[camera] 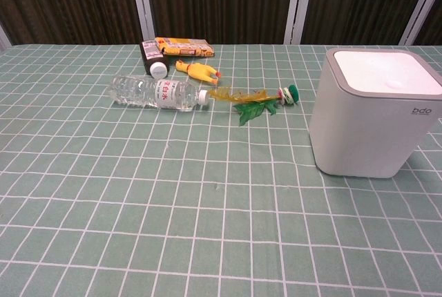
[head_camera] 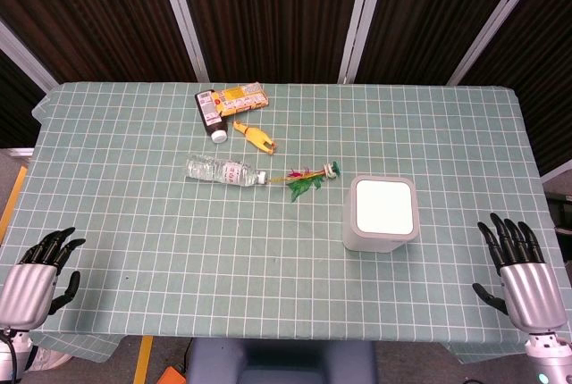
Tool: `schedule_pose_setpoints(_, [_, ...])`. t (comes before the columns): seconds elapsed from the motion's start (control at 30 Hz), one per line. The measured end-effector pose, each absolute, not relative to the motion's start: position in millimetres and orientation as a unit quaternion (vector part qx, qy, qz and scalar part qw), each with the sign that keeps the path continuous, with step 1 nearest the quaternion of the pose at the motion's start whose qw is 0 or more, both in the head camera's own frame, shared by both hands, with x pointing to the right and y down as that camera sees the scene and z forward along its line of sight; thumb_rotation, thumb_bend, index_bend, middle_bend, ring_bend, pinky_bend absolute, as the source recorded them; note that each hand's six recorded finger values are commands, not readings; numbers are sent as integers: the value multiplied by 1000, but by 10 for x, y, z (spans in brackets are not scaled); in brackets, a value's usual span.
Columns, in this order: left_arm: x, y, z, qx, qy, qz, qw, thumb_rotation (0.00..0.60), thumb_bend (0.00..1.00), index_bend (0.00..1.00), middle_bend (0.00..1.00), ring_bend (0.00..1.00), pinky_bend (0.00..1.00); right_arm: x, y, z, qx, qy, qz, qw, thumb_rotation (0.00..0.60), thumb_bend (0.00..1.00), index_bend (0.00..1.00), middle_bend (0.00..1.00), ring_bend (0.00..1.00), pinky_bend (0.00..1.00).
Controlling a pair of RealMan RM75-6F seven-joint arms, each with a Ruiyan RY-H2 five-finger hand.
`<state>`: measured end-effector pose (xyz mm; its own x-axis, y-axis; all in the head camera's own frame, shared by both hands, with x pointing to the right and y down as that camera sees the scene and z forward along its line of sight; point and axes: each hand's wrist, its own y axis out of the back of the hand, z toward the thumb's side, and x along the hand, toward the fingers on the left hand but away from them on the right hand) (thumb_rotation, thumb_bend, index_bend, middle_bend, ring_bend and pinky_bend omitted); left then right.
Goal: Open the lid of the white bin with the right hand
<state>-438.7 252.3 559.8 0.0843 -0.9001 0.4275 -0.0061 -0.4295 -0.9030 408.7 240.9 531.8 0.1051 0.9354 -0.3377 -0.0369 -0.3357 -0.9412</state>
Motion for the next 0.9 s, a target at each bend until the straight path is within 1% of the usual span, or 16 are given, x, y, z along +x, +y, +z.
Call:
schedule_pose_setpoints(0.17, [-4403,2516,5596,-621,365,-573,390,600,504,239,126,129,292,4061,2437,5260,-610,-387,535,438,600,118,0,0,0,176])
schedule_pose_setpoints(0.2, [-4401,2517,5587,-620,366,-573,392,600,504,240,126,129,292,4052,2440,5256,-613,-388,530,439,600,119,0,24,0,184])
schedule_pose_setpoints(0.27, [-4391,2518,5573,-621,368,-570,393,600,503,240,126,129,292,4031,2442,5242,-619,-393,519,439,600,140,0,133,10,194])
schedule_pose_setpoints(0.3, [-4392,2517,5569,-622,369,-569,393,600,503,240,126,129,292,4020,2440,5233,-621,-397,513,440,600,164,0,248,70,237])
schedule_pose_setpoints(0.33, [-4397,2514,5568,-621,370,-569,392,600,503,240,126,129,292,4008,2433,5217,-622,-402,506,443,600,183,0,337,151,305])
schedule_pose_setpoints(0.37, [-4404,2512,5570,-621,370,-569,392,600,503,240,126,129,292,4001,2423,5206,-621,-406,502,445,600,194,0,390,216,362])
schedule_pose_setpoints(0.4, [-4413,2510,5574,-621,371,-570,390,600,503,241,126,129,292,3992,2415,5200,-620,-408,499,448,600,207,0,466,311,460])
schedule_pose_setpoints(0.43, [-4423,2509,5579,-621,372,-571,387,600,504,246,127,130,292,3973,2404,5200,-621,-407,497,450,600,220,0,530,377,527])
schedule_pose_setpoints(0.47, [-4434,2507,5583,-621,372,-573,385,600,504,253,128,131,293,3953,2395,5205,-623,-405,495,450,600,233,0,573,420,568])
schedule_pose_setpoints(0.5, [-4449,2503,5584,-621,373,-574,382,600,504,261,130,132,294,3932,2384,5214,-627,-401,494,450,600,269,4,648,493,640])
schedule_pose_setpoints(0.53, [-4456,2500,5579,-620,374,-575,381,600,504,266,132,132,294,3899,2369,5230,-633,-396,492,447,600,313,10,699,543,690])
schedule_pose_setpoints(0.57, [-4458,2498,5573,-620,375,-574,382,600,504,267,132,132,295,3870,2356,5244,-639,-391,491,445,600,355,14,732,575,725])
schedule_pose_setpoints(0.6, [-4457,2497,5562,-619,377,-573,383,600,504,267,133,132,295,3839,2342,5259,-645,-385,491,441,600,421,22,771,610,763])
schedule_pose_setpoints(0.7, [-4440,2512,5532,-617,379,-570,389,600,504,267,134,132,295,3726,2294,5290,-661,-361,494,435,600,566,47,819,653,812])
schedule_pose_setpoints(0.8, [-4425,2533,5532,-617,376,-570,390,600,505,267,135,133,295,3596,2248,5283,-666,-333,504,438,600,681,57,842,676,836])
schedule_pose_setpoints(0.9, [-4423,2535,5542,-617,375,-572,389,600,504,267,135,132,295,3452,2205,5252,-665,-305,516,445,600,729,59,855,689,842])
